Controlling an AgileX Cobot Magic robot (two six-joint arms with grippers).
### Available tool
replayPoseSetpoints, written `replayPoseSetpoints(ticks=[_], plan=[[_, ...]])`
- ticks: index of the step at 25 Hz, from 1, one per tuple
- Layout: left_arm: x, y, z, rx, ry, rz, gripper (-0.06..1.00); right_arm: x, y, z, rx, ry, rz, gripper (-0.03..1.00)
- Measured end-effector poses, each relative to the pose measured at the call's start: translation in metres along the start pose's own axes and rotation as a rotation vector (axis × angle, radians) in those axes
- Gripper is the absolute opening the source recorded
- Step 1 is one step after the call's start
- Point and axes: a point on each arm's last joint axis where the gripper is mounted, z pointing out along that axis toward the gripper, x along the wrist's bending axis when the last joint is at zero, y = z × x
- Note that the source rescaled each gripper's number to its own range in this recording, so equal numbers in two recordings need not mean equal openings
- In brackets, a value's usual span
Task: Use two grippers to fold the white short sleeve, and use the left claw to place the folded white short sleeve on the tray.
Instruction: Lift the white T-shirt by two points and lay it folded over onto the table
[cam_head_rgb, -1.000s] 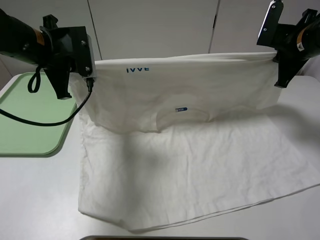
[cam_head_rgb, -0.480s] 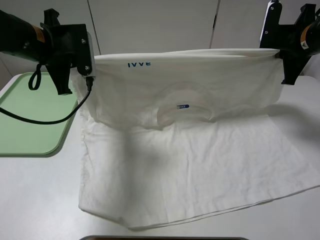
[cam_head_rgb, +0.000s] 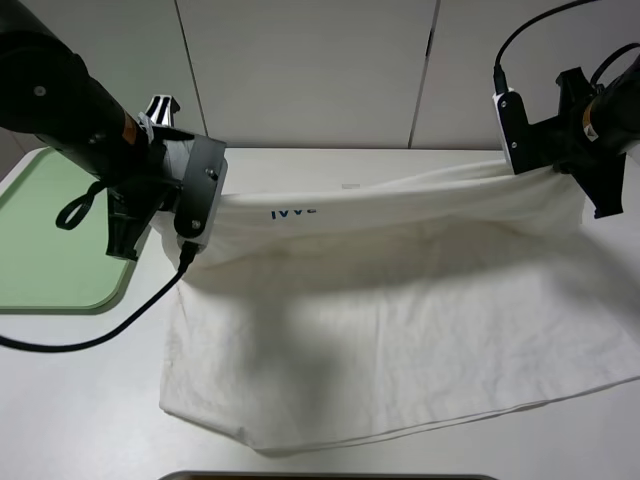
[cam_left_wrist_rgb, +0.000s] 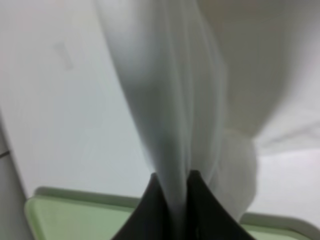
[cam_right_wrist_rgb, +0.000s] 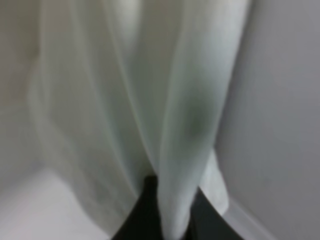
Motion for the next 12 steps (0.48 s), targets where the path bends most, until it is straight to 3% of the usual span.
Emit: replayPoseSetpoints(ticks=[3,6,12], plan=[[-0.014,0.014,-0.003,0.031,-0.105,0.088,0.01,0.008,0.001,0.0,0.019,0.065,-0.031,0.0],[-0.022,0.017,-0.006,0.056,-0.167,0.11,0.01,0.022,-0.003,-0.002,0.075,0.204,-0.028,0.0],[-0.019,0.014,-0.028,0.064,-0.161,0.084,0.01,0.028,-0.008,-0.013,0.118,0.283,0.035,0.0]])
